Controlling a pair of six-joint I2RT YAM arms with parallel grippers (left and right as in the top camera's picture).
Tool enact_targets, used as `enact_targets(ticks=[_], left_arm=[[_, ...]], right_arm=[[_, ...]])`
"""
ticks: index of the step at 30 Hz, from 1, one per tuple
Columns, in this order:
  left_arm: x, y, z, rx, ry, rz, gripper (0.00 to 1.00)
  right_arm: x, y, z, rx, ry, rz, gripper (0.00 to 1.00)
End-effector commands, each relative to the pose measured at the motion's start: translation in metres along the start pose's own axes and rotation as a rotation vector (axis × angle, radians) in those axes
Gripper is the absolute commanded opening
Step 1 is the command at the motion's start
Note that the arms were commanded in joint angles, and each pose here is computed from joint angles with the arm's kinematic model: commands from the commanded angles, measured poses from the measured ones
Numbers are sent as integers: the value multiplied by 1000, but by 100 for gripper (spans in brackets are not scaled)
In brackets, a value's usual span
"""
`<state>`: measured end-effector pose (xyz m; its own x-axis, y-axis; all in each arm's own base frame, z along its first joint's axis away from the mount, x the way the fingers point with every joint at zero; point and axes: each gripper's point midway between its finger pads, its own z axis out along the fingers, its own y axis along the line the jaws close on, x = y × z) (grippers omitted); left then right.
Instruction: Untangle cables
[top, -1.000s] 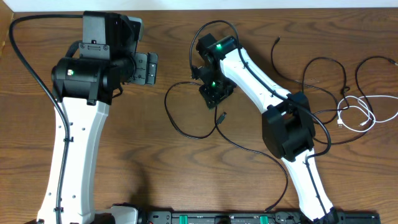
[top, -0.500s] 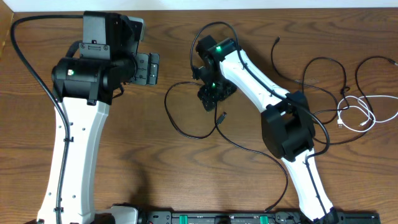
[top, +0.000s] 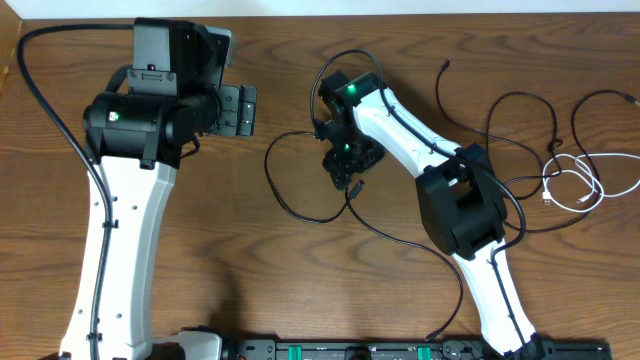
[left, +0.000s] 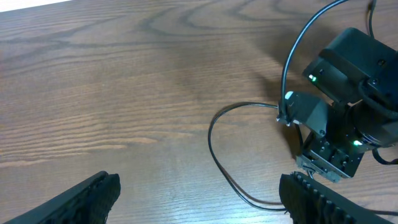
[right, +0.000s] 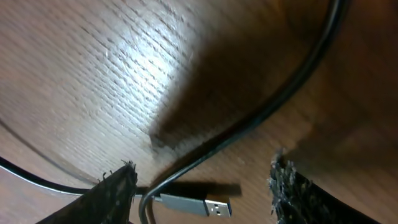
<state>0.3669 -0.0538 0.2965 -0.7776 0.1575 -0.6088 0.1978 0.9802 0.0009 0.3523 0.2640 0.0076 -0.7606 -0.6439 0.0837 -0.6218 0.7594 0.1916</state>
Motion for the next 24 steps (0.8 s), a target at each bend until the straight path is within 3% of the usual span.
enact_targets(ticks=[1, 24], left_arm=[[-1, 1, 2, 4, 4, -19, 87], [-1, -3, 2, 26, 2, -15, 87]], right_arm=[[9, -1, 4, 18, 35, 32, 67], [37, 21, 35, 17, 146, 11, 68]])
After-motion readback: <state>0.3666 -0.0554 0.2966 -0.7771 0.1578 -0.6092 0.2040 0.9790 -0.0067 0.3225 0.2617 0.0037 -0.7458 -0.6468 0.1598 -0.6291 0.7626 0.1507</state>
